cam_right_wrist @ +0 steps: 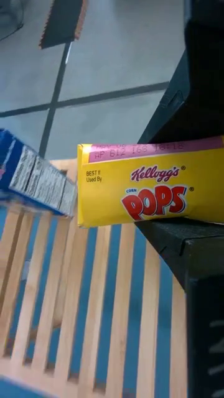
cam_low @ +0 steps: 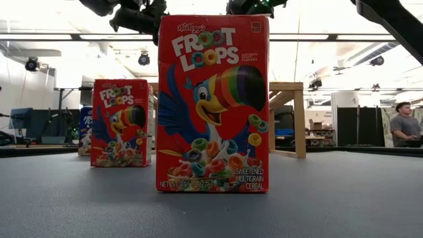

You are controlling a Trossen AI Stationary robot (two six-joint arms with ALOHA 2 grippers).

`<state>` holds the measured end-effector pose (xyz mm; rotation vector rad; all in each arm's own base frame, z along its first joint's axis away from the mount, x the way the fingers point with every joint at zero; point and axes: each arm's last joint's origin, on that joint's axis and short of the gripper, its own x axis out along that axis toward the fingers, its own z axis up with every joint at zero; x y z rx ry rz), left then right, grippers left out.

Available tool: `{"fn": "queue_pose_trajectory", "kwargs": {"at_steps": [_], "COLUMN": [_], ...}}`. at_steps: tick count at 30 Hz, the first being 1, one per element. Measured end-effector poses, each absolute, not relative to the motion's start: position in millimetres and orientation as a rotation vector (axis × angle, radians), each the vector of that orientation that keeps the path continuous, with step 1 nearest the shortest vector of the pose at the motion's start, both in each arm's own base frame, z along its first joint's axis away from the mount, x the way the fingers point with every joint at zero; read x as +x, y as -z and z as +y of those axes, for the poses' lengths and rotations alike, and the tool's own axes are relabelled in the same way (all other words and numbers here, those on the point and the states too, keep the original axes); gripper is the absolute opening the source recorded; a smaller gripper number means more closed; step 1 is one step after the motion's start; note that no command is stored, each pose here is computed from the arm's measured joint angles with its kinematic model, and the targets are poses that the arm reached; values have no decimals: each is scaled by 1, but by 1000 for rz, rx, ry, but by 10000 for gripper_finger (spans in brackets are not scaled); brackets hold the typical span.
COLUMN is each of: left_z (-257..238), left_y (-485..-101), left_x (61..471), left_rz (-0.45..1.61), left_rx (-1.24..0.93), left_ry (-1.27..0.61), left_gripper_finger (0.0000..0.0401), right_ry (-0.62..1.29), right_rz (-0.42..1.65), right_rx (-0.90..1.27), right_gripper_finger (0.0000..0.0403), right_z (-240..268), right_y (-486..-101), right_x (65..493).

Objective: Stack cereal on shelf
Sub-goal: Put the top yellow cereal box on the shelf

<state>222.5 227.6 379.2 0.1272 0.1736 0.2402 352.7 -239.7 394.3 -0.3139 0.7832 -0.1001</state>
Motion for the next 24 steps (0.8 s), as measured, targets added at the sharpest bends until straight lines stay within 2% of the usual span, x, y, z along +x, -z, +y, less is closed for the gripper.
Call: {"fn": "queue_pose_trajectory", "kwargs": {"at_steps": [6,24], "left_z": [234,231], "left_y": [-370,-376], "left_x": [228,225], "left_rz": [196,175], "left_rx": [108,126], "left_ry": [-238,-240], "left_gripper_finger": [222,222], "right_ry": [105,118], "right_rz": [787,795], "right_rx": [-307,-278], "right_gripper_finger": [150,151], "right_z": [-240,-249], "right_y": [-394,-385], "right_x": [352,355]}}
